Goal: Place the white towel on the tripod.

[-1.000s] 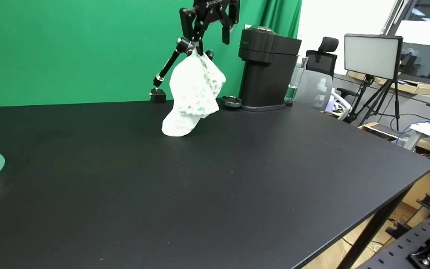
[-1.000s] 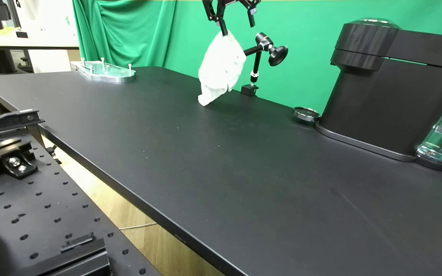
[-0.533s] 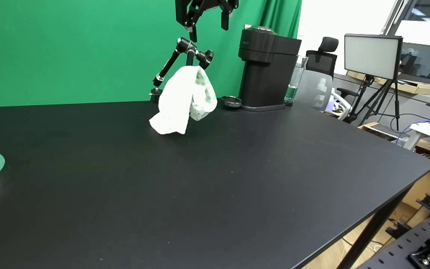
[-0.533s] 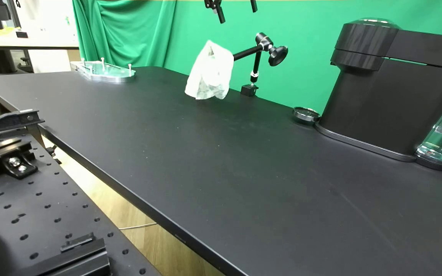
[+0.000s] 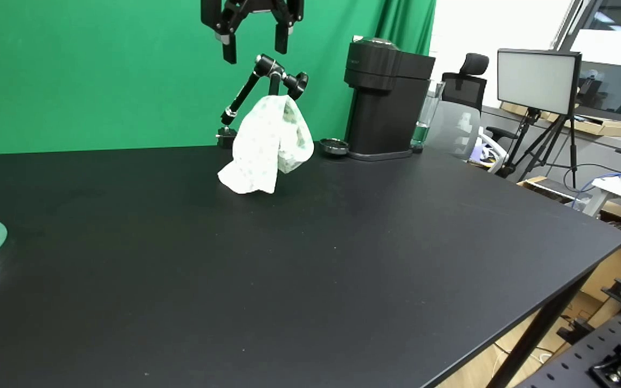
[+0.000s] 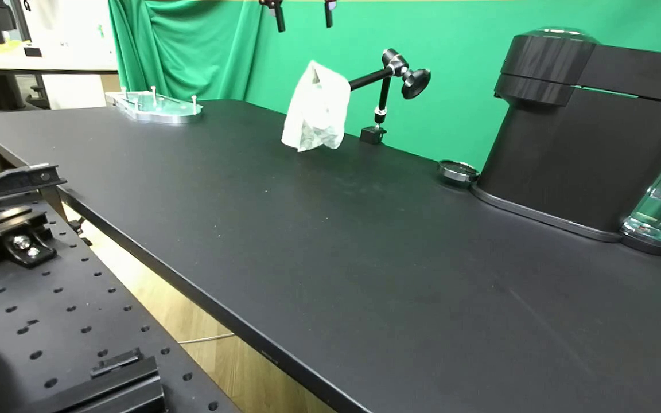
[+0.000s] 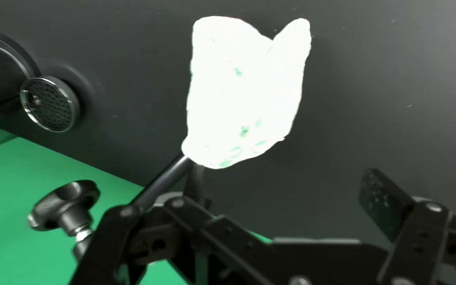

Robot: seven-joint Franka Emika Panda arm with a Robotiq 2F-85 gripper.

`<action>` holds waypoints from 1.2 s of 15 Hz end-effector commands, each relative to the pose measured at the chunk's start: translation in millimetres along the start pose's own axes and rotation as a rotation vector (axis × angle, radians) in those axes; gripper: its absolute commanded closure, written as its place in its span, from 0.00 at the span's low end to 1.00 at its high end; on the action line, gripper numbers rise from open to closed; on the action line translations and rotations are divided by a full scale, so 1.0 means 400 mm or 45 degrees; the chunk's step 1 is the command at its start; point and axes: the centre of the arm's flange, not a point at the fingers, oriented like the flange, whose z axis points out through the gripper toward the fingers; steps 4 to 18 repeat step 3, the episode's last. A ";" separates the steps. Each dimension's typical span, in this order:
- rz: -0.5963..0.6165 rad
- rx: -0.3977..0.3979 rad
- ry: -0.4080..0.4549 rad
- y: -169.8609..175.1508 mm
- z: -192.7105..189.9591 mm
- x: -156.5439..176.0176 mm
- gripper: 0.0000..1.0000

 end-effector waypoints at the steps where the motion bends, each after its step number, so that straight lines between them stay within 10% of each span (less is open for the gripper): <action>1: -0.180 0.154 -0.060 -0.060 -0.017 -0.020 0.00; 18: -0.268 0.233 -0.098 -0.096 -0.018 -0.030 0.00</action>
